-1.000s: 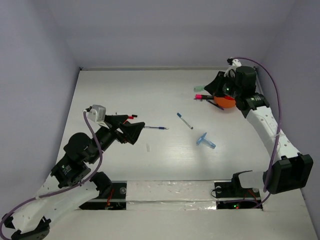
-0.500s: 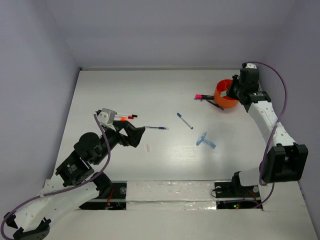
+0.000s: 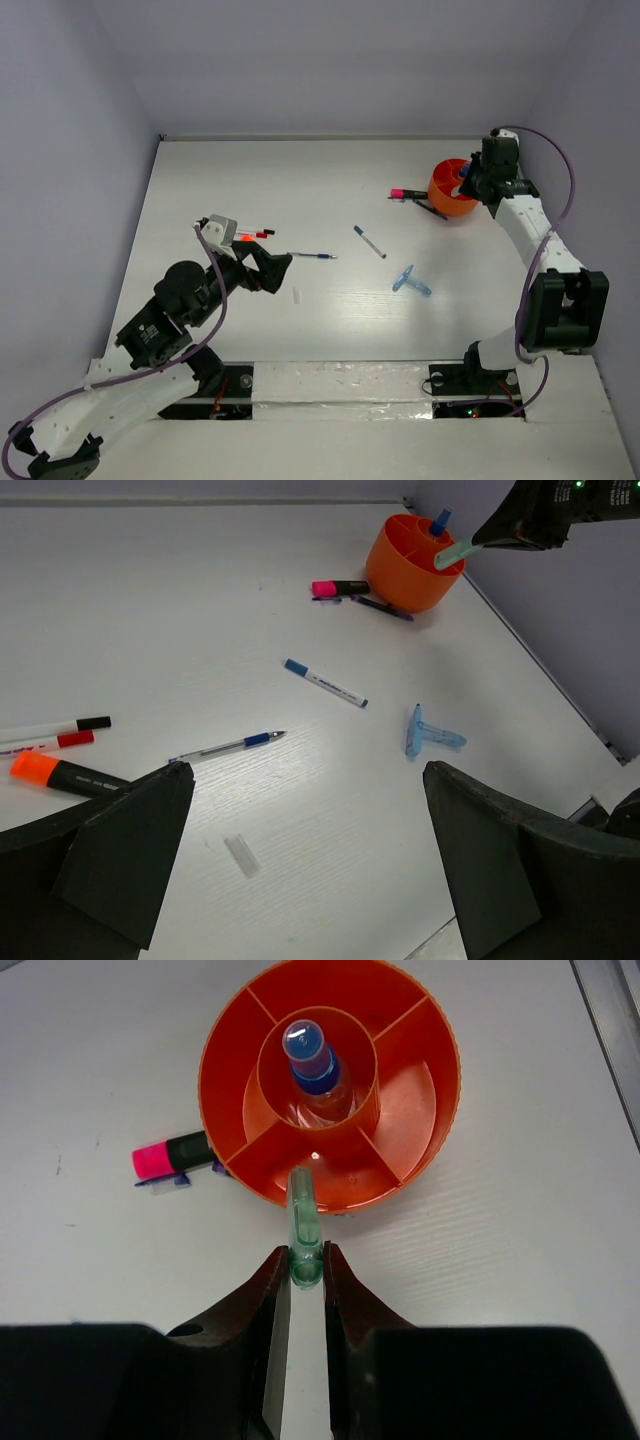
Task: Sort the stationery into containers
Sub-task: Place the stationery in the storage box, then pick up the stationery from the center of the board.
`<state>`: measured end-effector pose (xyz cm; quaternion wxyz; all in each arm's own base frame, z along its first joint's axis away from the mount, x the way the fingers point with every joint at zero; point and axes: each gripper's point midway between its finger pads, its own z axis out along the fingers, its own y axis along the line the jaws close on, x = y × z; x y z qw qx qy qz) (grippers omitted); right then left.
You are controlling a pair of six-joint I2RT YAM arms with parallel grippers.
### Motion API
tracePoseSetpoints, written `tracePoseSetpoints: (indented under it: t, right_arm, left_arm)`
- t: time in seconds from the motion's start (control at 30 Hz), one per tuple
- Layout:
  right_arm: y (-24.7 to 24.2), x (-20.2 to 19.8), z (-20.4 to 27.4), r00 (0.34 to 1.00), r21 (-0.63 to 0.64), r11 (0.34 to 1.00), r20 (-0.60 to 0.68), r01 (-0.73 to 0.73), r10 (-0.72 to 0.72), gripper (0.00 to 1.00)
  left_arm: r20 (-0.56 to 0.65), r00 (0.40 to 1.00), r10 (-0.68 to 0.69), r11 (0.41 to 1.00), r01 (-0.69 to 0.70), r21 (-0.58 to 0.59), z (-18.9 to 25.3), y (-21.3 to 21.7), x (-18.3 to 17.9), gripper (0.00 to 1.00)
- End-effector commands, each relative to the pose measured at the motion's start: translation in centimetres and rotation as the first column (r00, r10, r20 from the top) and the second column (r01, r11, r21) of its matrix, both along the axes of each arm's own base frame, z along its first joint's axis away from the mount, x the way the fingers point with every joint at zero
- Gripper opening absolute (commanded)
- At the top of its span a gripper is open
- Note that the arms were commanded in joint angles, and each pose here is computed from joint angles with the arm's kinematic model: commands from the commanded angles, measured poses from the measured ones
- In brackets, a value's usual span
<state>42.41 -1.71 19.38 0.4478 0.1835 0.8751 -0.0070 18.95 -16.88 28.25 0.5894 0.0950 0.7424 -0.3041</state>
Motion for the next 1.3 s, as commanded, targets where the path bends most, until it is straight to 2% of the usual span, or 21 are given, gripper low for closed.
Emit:
tracePoseSetpoints:
  t: [0.0, 0.3, 0.4, 0.43, 0.47, 0.5, 0.67, 0.83, 0.97, 1.03, 1.1, 1.13, 1.17, 1.27]
  right_arm:
    - [-0.7, 2.3, 3.2, 0.993, -0.005, 1.000, 0.117, 0.025, -0.025, 0.00]
    - [-1.4, 3.1, 1.2, 0.996, -0.007, 0.998, 0.073, 0.059, -0.058, 0.00]
    - [-1.5, 3.2, 1.9, 0.994, -0.011, 0.998, 0.090, 0.065, -0.064, 0.19]
    - [-1.6, 3.2, 2.2, 0.993, -0.012, 0.998, 0.095, 0.068, -0.067, 0.31]
    - [-1.6, 3.2, 2.5, 0.993, -0.011, 0.998, 0.098, 0.069, -0.067, 0.37]
    - [-1.6, 3.2, 2.7, 0.993, -0.013, 0.998, 0.102, 0.064, -0.062, 0.50]
    - [-1.3, 3.2, 4.0, 0.991, -0.011, 0.999, 0.126, 0.043, -0.041, 0.72]
    - [1.0, 2.0, 4.2, 0.990, 0.058, 0.997, 0.130, -0.060, 0.052, 0.75]
    - [3.8, -0.7, 3.6, 0.981, 0.117, 0.981, 0.138, -0.153, 0.136, 0.73]
    - [6.0, -2.4, 2.7, 0.969, 0.157, 0.960, 0.122, -0.230, 0.213, 0.66]
    - [8.1, -5.5, 0.2, 0.957, 0.195, 0.937, 0.063, -0.291, 0.284, 0.63]
    - [8.9, -6.7, -1.0, 0.954, 0.231, 0.926, 0.041, -0.299, 0.298, 0.50]
    - [9.9, -7.8, -1.9, 0.943, 0.260, 0.908, 0.036, -0.328, 0.330, 0.46]
    - [12.0, -12.8, -6.3, 0.921, 0.348, 0.872, -0.058, -0.344, 0.386, 0.46]
  left_arm:
    - [0.025, 1.000, -0.003, 1.000, 0.003, -0.002, 0.8, -0.2, 0.3, 0.99]
    - [0.013, 1.000, 0.006, 1.000, -0.006, 0.011, 0.4, -0.2, 1.1, 0.99]
    - [0.011, 1.000, 0.000, 1.000, 0.000, 0.013, 0.3, -0.3, 1.1, 0.99]
    - [0.009, 1.000, 0.006, 1.000, -0.006, 0.014, 0.2, -0.2, 1.3, 0.99]
    - [0.012, 1.000, -0.003, 1.000, 0.003, 0.010, 0.3, -0.3, 1.2, 0.99]
    - [0.009, 1.000, 0.000, 1.000, 0.000, 0.011, 0.3, -0.3, 1.4, 0.99]
    - [0.008, 1.000, 0.005, 1.000, -0.005, 0.010, 0.2, -0.1, 1.7, 0.99]
    - [0.004, 1.000, -0.003, 1.000, 0.003, 0.011, 0.1, -0.2, 1.8, 0.99]
    - [0.002, 1.000, 0.002, 1.000, -0.002, 0.010, 0.0, -0.1, 2.1, 0.99]
    - [-0.003, 1.000, -0.001, 1.000, 0.001, 0.014, -0.1, -0.2, 2.2, 0.99]
    - [-0.005, 1.000, -0.014, 1.000, 0.014, 0.015, -0.2, -0.4, 2.2, 0.99]
    - [-0.006, 1.000, -0.014, 1.000, 0.014, 0.016, -0.2, -0.4, 2.3, 0.99]
    - [-0.003, 1.000, -0.018, 1.000, 0.018, 0.012, -0.1, -0.5, 2.3, 0.99]
    - [-0.012, 0.998, -0.065, 0.998, 0.065, 0.007, -0.2, -1.2, 2.1, 0.99]
